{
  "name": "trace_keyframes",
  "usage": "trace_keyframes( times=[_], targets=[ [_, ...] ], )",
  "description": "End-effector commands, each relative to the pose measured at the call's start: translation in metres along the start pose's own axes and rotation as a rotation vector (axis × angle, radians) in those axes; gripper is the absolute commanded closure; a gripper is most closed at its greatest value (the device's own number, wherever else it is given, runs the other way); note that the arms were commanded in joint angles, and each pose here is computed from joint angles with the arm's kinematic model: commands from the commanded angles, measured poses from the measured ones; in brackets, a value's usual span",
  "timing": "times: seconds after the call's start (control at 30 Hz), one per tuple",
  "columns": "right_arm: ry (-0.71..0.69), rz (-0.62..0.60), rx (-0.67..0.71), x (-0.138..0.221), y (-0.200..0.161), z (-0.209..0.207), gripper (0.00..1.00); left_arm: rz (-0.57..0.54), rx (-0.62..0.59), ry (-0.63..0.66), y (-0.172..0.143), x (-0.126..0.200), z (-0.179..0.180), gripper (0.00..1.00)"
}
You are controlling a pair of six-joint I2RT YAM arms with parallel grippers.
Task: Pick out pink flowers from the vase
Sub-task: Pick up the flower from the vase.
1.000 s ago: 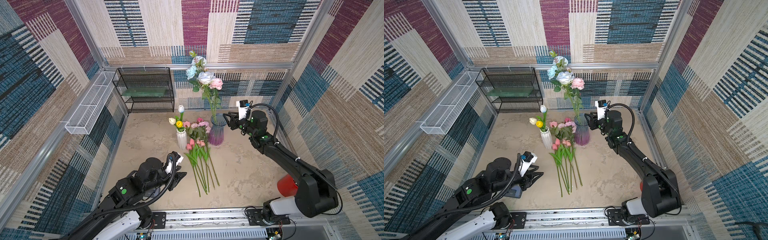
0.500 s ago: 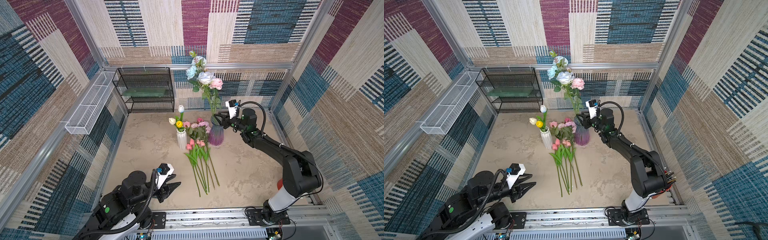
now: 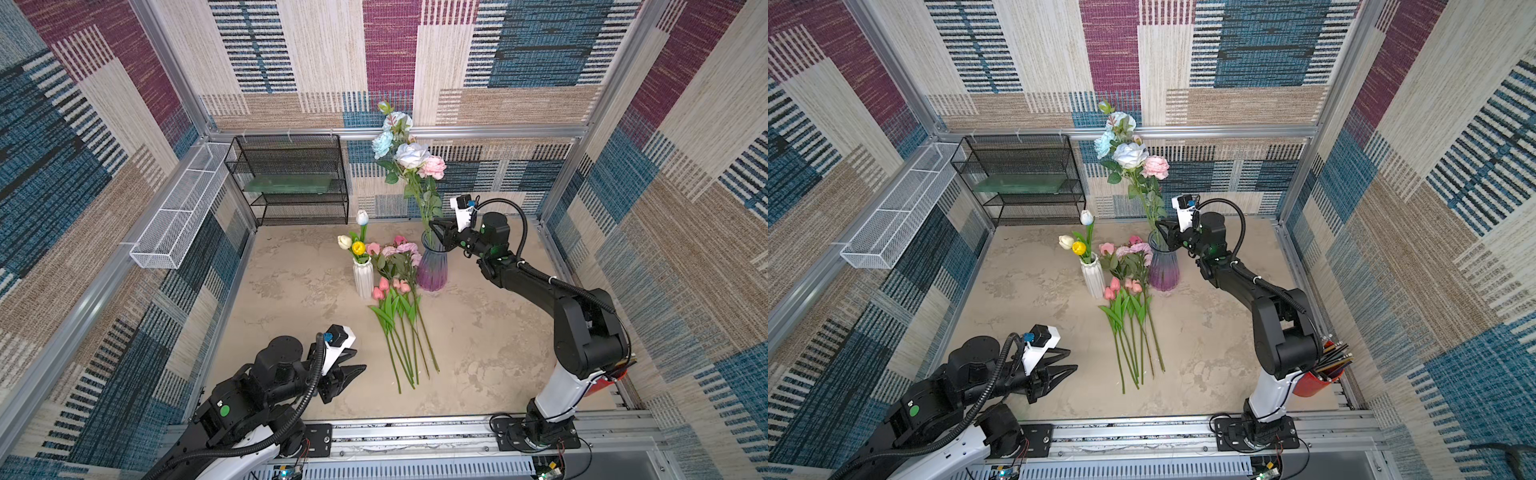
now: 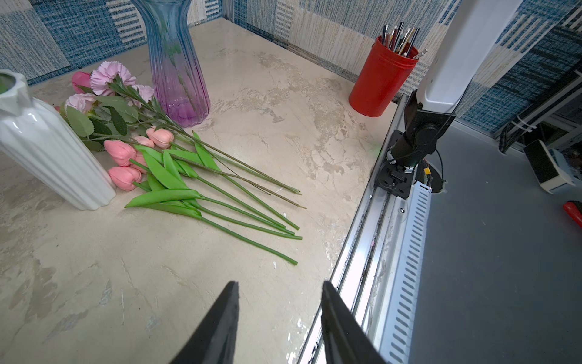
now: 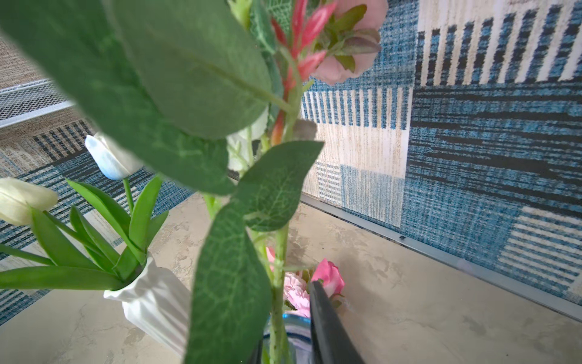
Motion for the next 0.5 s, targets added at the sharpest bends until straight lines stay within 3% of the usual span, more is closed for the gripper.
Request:
trace_keyframes(
  times=[0.0, 0.47],
  targets=[
    [0.033, 0.039, -0.028, -0.004, -0.011, 0.004, 0.76, -0.013, -0.023, -0.012, 0.004, -0.002, -0.001, 0.55],
    [0.065, 0.028, -0.001, 0.001, -0.005, 0.014, 0.97, 0.016, -0.019, -0.023, 0.0, -0.007, -0.002, 0.55]
  ],
)
Point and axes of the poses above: each gripper's point midway between its finger pads, its own x axis back along the fingers, its own z axis along the line the jaws close on, y = z × x, the point moved 2 cm from there along x, back along the fingers, and after that the axes turned 6 degrees about -x, right-handed, at the moved point
